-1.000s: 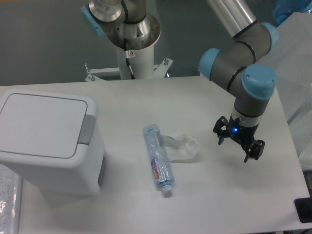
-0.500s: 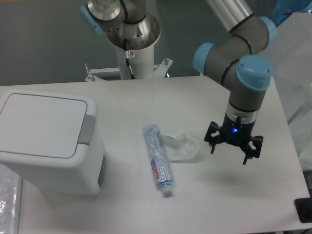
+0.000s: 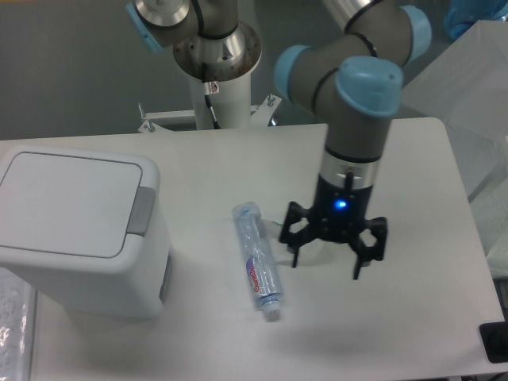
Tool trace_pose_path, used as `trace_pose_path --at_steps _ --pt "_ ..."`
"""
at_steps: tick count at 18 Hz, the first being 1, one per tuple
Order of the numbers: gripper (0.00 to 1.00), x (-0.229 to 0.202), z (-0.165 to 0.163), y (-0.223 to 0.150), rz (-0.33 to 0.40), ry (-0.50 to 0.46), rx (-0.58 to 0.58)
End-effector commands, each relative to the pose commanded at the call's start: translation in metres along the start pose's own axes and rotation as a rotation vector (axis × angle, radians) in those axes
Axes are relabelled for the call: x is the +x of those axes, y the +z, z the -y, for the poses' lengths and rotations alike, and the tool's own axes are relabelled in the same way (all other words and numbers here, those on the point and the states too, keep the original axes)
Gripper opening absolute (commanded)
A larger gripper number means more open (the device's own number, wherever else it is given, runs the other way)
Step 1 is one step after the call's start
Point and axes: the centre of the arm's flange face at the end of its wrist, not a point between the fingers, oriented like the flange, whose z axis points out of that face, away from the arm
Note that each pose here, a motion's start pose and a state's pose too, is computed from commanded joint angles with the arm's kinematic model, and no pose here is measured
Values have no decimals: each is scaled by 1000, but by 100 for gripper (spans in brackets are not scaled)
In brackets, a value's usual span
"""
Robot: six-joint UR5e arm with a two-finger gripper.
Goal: Open the trash can
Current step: 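Move the open gripper over the bottle toward the trash can lid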
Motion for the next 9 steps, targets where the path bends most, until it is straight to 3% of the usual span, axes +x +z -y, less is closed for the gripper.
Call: trace_pose_path --at_steps 2,6,9 --pt "100 8 3 -13 -25 -51 28" --pt "100 52 19 -44 -166 -16 137" --pt "100 69 11 -53 -185 -17 138"
